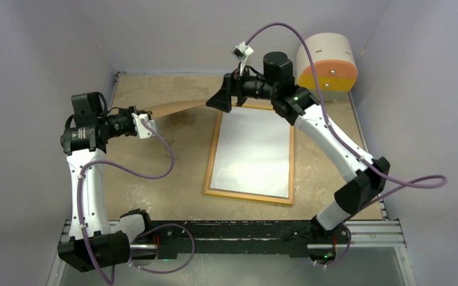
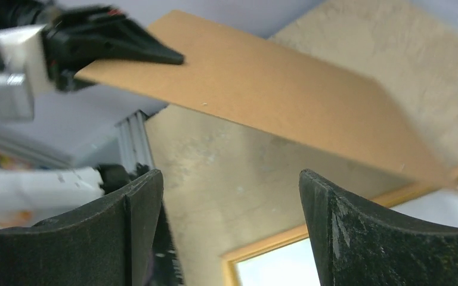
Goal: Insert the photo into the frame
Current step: Turn over the photo frame item at the center of the board.
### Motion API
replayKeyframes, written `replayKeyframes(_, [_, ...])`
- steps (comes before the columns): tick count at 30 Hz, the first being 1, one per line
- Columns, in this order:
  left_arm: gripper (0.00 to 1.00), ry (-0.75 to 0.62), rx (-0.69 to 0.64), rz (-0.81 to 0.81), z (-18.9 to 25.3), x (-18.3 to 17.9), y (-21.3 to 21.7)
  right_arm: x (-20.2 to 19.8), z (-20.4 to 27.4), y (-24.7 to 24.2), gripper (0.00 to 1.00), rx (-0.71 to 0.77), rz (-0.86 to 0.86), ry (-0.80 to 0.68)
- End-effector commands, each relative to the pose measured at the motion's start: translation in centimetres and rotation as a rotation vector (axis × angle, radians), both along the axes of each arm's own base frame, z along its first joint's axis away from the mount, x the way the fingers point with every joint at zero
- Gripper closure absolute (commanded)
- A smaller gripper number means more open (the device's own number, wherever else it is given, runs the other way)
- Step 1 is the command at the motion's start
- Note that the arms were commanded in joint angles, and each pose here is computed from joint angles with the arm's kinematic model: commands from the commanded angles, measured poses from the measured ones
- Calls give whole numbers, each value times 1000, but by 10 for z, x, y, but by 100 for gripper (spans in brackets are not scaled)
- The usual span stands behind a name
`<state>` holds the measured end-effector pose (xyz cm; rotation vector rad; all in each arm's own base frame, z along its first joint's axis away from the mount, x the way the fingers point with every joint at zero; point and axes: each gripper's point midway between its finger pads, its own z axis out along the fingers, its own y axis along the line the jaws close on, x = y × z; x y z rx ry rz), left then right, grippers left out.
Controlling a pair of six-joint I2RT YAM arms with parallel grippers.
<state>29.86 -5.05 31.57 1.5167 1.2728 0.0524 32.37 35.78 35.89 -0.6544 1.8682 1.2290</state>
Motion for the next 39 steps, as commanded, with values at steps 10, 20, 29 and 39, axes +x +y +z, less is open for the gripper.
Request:
replayKeyframes(10, [100, -132, 35, -157, 45, -19, -20, -34, -5, 27, 2, -227, 400, -809])
replayKeyframes(20, [100, -132, 28, -173, 49, -24, -23, -31, -17, 60, 1, -302, 442, -919])
replayKeyframes(29, [100, -139, 32, -175, 52, -26, -23, -3, -30, 80, 12, -360, 360, -977])
replayKeyframes(39, [100, -132, 58, -174, 46, -25, -21, 6, -32, 95, 50, -330, 336, -1022])
